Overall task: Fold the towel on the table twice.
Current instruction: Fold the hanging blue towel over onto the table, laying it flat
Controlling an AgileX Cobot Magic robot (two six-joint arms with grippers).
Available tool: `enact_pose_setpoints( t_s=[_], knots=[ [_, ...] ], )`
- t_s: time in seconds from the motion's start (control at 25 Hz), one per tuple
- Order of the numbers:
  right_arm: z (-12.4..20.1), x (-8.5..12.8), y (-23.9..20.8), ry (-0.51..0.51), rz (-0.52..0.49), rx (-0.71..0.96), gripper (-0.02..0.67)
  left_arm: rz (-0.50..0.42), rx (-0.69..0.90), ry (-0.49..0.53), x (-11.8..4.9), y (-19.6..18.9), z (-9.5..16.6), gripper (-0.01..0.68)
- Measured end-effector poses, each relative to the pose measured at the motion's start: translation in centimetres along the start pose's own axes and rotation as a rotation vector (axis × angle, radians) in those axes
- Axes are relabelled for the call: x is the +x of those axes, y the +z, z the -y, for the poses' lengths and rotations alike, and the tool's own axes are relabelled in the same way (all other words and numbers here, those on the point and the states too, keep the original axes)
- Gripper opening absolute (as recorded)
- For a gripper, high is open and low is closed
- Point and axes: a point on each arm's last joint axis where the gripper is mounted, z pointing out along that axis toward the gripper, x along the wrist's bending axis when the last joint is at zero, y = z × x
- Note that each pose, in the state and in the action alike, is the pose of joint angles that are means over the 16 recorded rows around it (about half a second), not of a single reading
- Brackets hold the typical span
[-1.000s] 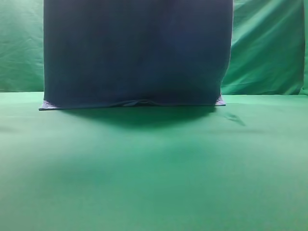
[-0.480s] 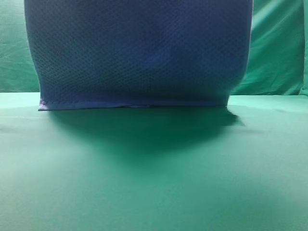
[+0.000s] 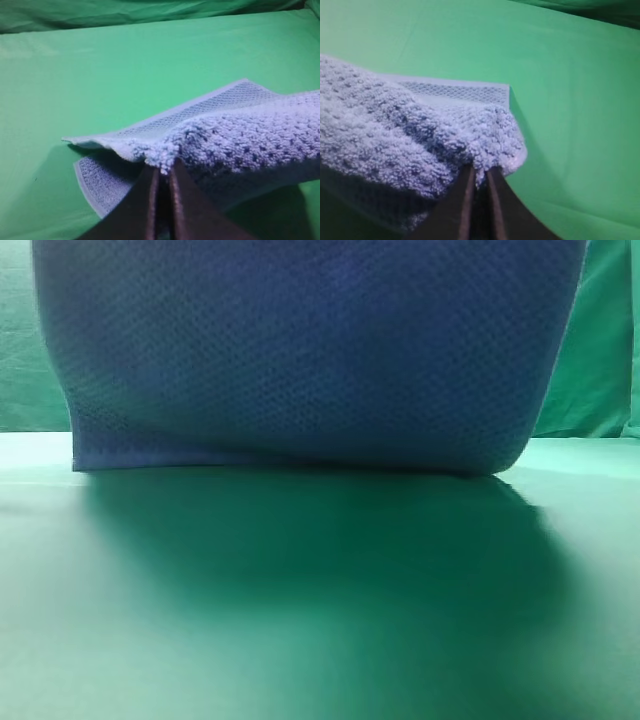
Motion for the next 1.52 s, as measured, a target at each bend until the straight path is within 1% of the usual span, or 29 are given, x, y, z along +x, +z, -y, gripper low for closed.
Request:
enact_pose_setpoints(
  t_s=[0.16, 0.36, 0.72, 0.96, 1.12, 1.24, 1.36, 1.52],
  knots=[
    [2.6, 0.1, -0.9, 0.025, -0.019, 0.004, 0.0, 0.011, 0.007, -0.03, -0.1, -1.0, 3.0, 0.0],
    [5.8, 0.4, -1.9, 0.07, -0.054, 0.029, 0.0, 0.021, 0.03, -0.076, -0.1, -1.8, 7.7, 0.0],
    [12.5, 1.0, -3.4, 0.167, -0.138, 0.126, 0.0, 0.061, 0.105, -0.168, 0.0, -2.8, 15.8, 0.0],
    [16.5, 1.4, -4.2, 0.214, -0.194, 0.203, 0.0, 0.088, 0.16, -0.217, 0.0, -3.1, 19.9, 0.0],
    [18.0, 1.6, -4.4, 0.227, -0.221, 0.237, 0.0, 0.097, 0.176, -0.233, 0.0, -3.2, 21.4, 0.0],
    [18.5, 1.8, -4.2, 0.225, -0.233, 0.257, 0.0, 0.096, 0.187, -0.24, 0.1, -3.0, 21.8, 0.0],
    [18.3, 1.8, -3.5, 0.214, -0.233, 0.271, 0.0, 0.088, 0.198, -0.245, 0.2, -2.4, 21.6, 0.0],
    [17.1, 1.8, -2.1, 0.192, -0.215, 0.28, 0.0, 0.064, 0.211, -0.247, 0.6, -1.1, 20.3, 0.0]
  ],
)
